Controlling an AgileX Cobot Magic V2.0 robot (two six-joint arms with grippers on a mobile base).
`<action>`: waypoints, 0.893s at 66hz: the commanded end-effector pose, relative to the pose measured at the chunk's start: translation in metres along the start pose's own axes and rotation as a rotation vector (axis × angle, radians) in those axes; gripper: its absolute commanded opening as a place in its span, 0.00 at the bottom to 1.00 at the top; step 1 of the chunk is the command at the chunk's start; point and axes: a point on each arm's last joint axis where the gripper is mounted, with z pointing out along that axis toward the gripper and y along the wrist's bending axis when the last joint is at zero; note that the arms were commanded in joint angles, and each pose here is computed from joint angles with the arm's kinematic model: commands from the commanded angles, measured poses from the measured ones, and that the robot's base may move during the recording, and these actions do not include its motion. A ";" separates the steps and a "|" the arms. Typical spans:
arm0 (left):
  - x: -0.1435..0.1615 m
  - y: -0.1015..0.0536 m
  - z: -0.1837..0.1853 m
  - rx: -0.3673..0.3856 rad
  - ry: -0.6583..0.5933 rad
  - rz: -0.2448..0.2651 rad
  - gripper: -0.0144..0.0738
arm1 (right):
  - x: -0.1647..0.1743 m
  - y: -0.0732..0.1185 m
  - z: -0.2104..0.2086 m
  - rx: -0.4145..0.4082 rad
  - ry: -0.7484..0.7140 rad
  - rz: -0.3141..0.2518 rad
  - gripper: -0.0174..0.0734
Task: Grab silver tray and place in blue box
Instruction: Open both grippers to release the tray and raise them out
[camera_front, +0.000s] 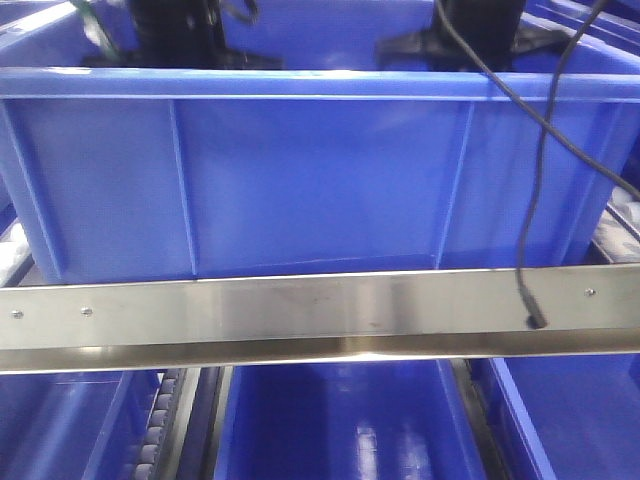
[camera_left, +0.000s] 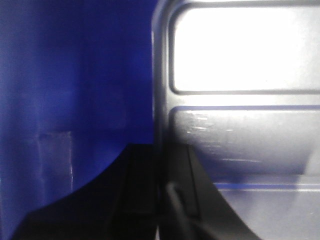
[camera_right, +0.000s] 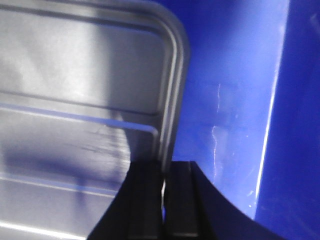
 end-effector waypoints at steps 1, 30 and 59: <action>-0.015 -0.006 -0.031 0.070 -0.121 0.017 0.05 | -0.019 0.006 -0.041 -0.063 -0.185 -0.008 0.26; -0.025 -0.007 -0.041 0.114 -0.144 0.018 0.69 | -0.018 0.005 -0.041 -0.047 -0.177 -0.016 0.82; -0.034 0.004 -0.098 0.098 -0.191 0.094 0.71 | -0.023 0.000 -0.105 -0.065 -0.290 -0.007 0.62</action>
